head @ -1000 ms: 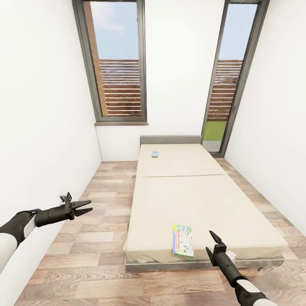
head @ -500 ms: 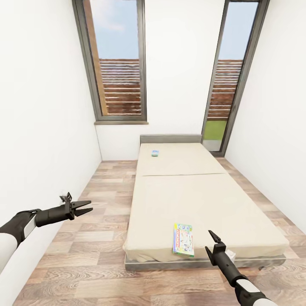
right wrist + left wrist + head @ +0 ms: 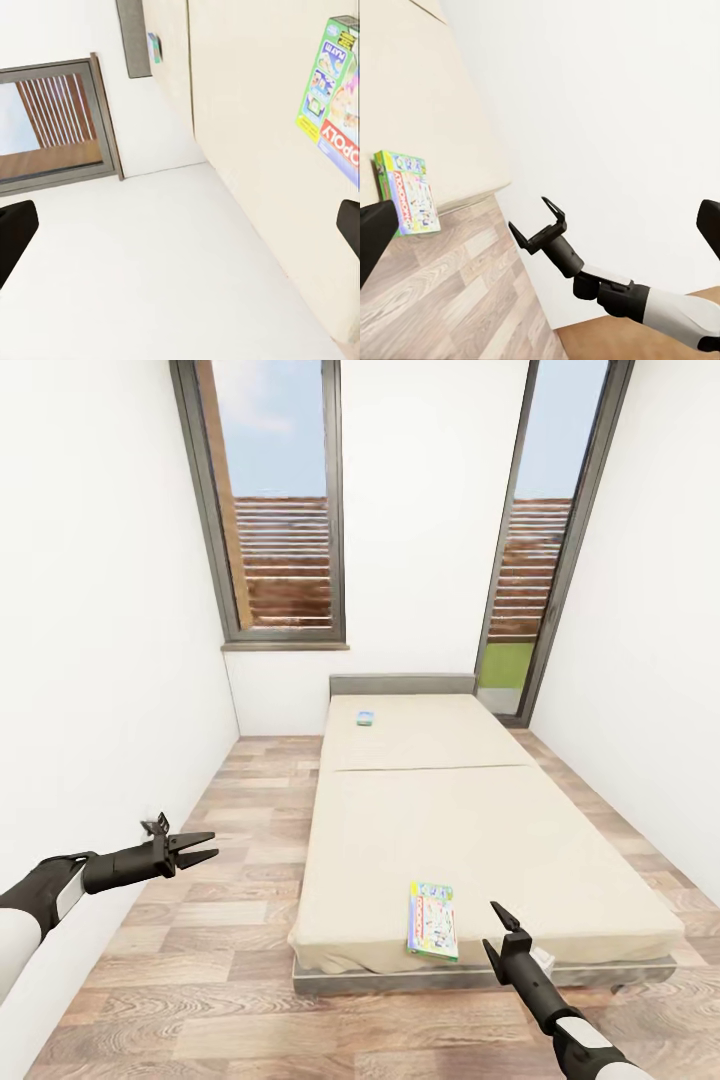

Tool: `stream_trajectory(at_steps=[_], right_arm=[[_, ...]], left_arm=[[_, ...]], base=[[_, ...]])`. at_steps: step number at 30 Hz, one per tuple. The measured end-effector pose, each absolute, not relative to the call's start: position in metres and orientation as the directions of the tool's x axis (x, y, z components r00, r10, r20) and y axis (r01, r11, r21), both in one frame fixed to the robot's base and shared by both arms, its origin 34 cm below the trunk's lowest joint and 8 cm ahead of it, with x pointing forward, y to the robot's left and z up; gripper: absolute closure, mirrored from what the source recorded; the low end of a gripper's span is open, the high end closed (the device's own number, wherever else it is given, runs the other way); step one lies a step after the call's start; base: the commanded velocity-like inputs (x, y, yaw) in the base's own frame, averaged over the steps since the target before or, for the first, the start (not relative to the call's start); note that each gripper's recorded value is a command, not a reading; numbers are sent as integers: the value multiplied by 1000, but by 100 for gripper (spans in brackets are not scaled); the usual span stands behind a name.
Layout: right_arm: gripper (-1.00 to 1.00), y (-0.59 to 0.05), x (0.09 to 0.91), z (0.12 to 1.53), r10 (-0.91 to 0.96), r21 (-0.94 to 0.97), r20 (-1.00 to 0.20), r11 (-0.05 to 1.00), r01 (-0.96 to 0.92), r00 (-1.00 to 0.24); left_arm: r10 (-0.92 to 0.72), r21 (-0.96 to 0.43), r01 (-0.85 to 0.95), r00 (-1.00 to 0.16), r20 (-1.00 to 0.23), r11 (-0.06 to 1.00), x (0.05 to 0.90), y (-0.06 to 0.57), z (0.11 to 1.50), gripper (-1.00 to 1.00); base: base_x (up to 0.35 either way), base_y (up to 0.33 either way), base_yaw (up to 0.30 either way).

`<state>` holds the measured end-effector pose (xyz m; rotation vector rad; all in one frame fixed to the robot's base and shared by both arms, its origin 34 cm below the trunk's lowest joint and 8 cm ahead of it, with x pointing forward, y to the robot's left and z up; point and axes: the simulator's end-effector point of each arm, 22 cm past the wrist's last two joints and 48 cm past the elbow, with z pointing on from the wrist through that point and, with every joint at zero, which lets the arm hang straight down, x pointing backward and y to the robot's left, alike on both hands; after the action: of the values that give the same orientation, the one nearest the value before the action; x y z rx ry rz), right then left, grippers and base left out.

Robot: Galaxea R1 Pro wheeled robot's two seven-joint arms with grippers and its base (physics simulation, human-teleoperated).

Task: Put all the toys in the child's room - the three board games (two on the bed and one on the table), the two jigsaw puzzles on the table, and the tennis ball on the table - inside the toy box on the table in the child's room.

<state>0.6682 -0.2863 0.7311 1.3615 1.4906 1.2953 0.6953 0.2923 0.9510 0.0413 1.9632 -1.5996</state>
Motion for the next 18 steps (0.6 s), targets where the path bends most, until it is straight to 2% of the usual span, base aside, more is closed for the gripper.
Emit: stream_trajectory(at_steps=[18], right_arm=[[-100,-283,671,713,974,976,115,-74,207,-194]], left_arm=[[-338,-878,391,-815,-470,276,696,294,925,-100]], base=[[0,0,0]])
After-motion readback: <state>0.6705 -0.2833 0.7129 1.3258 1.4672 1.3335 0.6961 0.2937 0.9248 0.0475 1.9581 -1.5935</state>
